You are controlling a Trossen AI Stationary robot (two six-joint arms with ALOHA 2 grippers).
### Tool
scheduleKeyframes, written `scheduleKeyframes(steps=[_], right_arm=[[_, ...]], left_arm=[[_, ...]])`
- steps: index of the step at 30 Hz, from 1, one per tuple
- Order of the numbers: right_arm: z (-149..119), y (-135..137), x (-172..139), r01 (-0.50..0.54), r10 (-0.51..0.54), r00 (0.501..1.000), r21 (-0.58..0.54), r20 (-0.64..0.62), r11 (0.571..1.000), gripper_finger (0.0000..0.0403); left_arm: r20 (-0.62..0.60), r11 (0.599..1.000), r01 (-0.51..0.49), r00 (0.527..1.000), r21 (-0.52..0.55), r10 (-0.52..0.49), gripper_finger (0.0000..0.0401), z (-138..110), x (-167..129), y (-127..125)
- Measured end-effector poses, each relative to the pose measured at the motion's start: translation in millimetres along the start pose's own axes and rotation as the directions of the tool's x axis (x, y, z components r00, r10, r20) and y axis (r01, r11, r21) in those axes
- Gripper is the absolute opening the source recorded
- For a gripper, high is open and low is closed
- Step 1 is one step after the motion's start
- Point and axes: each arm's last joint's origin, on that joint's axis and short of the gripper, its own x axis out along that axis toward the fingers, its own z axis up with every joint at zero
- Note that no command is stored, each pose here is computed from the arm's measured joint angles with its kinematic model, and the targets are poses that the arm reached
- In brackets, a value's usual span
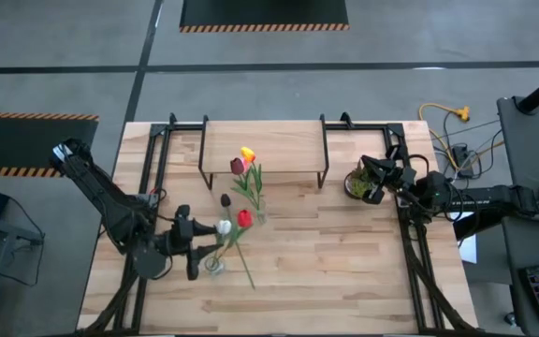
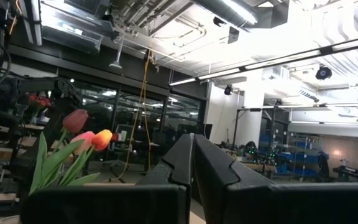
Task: Pick and place flowers into a vace then onto a shelf
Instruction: Put the white flower into the bottom transparent vase, then put the black flower into the bottom transparent vase
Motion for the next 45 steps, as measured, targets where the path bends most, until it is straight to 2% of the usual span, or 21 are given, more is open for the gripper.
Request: scheduleKeyframes(steps=[6,10,15,20,26,32,35,39,45], right_arm=[[0.0,0.0,0.0,-0.001,0.001,1.0,0.0,0.0,1.0,0.0008],[0.0,0.0,0.0,0.0,0.0,1.0,0.0,0.0,1.0,0.0008],[0.0,0.1,0.0,-0.001,0.001,1.0,0.0,0.0,1.0,0.0009],[0.0,0.0,0.0,0.0,0.0,1.0,0.004,0.0,1.0,0.0008],[0.0,0.0,0.0,0.0,0.0,1.0,0.004,0.0,1.0,0.0008],[0.1,0.0,0.0,0.0,0.0,1.0,0.007,0.001,1.0,0.0008],[0.0,0.0,0.0,-0.001,0.001,1.0,0.007,0.0,1.0,0.0008],[0.1,0.0,0.0,0.0,0.0,1.0,0.007,0.001,1.0,0.0009],[0.1,0.0,0.0,0.0,0.0,1.0,0.007,0.001,1.0,0.0009]], left_arm=[[-0.115,0.994,0.112,0.987,0.008,-0.111,0.0173,-8.1,1.6,-2.6],[-0.195,0.98,0.2,0.961,-0.003,-0.196,0.0173,-1.3,-6.2,-0.3],[-0.233,0.977,0.209,0.949,-0.035,-0.212,0.0173,3.6,-15.3,9.8],[-0.255,0.985,0.133,0.954,-0.105,-0.156,0.0174,6.7,-25.8,27.6],[-0.161,0.983,-0.024,0.987,-0.184,-0.006,0.0174,12.3,-35.0,47.9],[-0.115,0.973,-0.153,0.984,-0.171,0.135,0.0174,5.1,-31.0,56.6],[-0.113,0.959,-0.218,0.973,-0.182,0.2,0.0174,-3.4,-25.3,64.0],[-0.135,0.917,-0.303,0.952,-0.259,0.276,0.0174,-19.8,-16.0,77.9],[-0.176,0.881,-0.341,0.938,-0.328,0.298,0.0174,-41.8,-8.8,94.9]])
